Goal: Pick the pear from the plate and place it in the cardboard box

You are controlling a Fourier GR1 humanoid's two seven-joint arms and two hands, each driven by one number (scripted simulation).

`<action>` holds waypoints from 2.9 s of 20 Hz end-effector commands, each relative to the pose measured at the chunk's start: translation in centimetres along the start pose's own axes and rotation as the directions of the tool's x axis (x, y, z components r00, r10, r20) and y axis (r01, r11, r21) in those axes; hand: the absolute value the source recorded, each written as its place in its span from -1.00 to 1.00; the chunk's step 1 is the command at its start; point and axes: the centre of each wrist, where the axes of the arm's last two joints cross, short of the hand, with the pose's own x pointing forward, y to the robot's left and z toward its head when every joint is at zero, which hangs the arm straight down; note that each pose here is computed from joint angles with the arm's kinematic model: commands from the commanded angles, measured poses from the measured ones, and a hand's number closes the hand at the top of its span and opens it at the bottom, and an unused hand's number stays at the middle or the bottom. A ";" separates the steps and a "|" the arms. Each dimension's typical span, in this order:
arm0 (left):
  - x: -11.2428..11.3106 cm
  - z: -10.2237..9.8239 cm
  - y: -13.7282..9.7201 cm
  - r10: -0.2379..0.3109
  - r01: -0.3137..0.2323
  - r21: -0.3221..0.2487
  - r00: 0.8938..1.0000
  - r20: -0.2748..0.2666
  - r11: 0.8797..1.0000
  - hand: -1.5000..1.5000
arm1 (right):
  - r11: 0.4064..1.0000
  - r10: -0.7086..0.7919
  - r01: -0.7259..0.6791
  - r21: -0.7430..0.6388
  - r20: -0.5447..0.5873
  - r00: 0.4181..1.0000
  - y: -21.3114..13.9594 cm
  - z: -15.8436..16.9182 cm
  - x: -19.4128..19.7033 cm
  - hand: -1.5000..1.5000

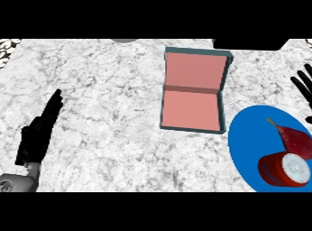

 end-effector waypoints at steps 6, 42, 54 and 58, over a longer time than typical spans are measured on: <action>-0.2 0.6 -1.9 -0.017 0.017 -0.013 1.000 0.009 1.000 0.00 | 0.868 0.400 -0.349 0.353 -0.080 0.913 -3.2 1.2 8.9 -1.00; -0.3 2.0 -1.4 -0.017 0.017 0.000 1.000 -0.018 1.000 0.00 | 0.440 0.813 -0.475 0.762 -0.114 0.571 -2.1 1.3 2.5 -1.00; 0.3 2.3 -1.2 -0.021 0.021 0.004 0.999 -0.037 1.000 0.00 | 0.459 0.793 -0.462 0.759 -0.115 0.599 -0.9 -0.5 0.9 -1.00; 0.0 1.8 -0.7 -0.009 0.009 0.024 1.000 -0.021 1.000 0.00 | 0.455 0.790 -0.437 0.776 -0.126 0.600 -1.6 0.1 1.7 -1.00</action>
